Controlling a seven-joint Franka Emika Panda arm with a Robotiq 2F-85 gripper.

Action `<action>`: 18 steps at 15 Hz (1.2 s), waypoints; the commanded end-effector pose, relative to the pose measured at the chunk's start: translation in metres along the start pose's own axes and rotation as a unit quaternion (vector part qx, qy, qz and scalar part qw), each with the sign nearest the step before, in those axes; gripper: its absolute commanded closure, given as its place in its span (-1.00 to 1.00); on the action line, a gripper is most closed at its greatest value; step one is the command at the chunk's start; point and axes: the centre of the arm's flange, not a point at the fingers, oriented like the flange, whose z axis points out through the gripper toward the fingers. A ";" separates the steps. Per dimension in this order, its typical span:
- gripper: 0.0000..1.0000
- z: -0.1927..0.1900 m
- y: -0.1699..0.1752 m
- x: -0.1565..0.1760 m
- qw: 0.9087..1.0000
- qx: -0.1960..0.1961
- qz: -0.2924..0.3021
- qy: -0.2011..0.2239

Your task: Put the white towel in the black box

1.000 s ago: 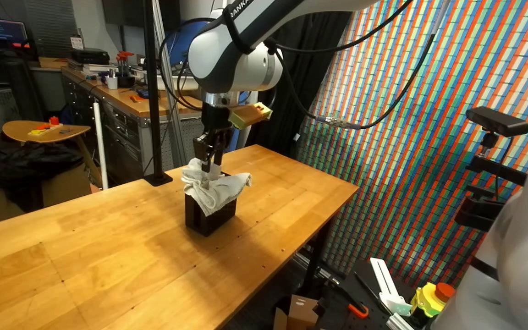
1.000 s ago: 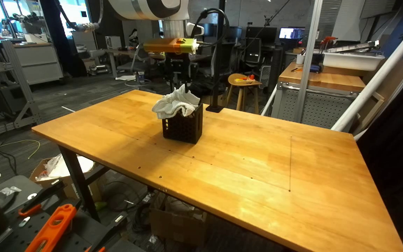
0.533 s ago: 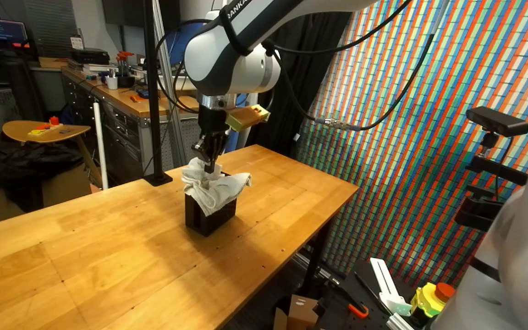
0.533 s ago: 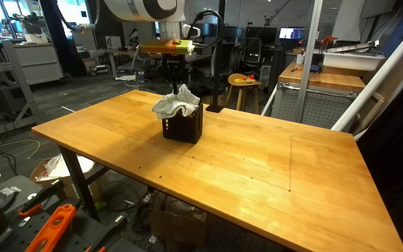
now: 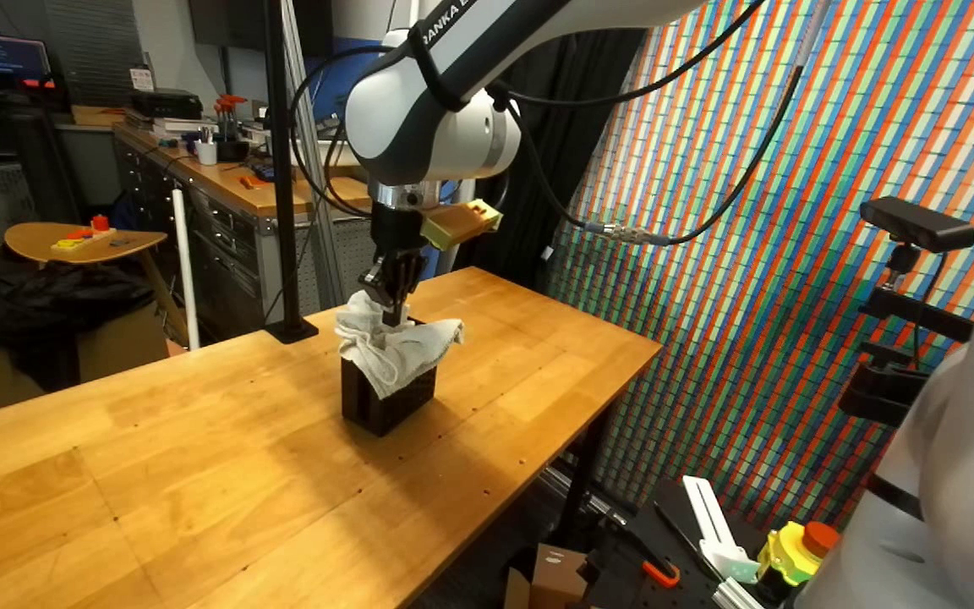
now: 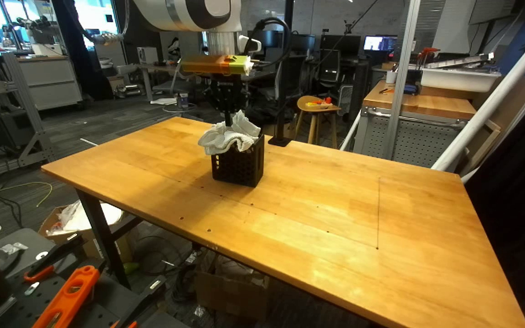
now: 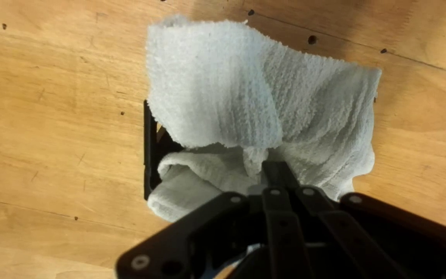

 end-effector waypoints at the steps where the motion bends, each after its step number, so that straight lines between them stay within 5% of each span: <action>1: 0.98 0.011 0.005 -0.002 1.000 0.002 0.001 -0.001; 18: 0.95 0.067 0.021 0.021 0.999 0.023 0.018 -0.024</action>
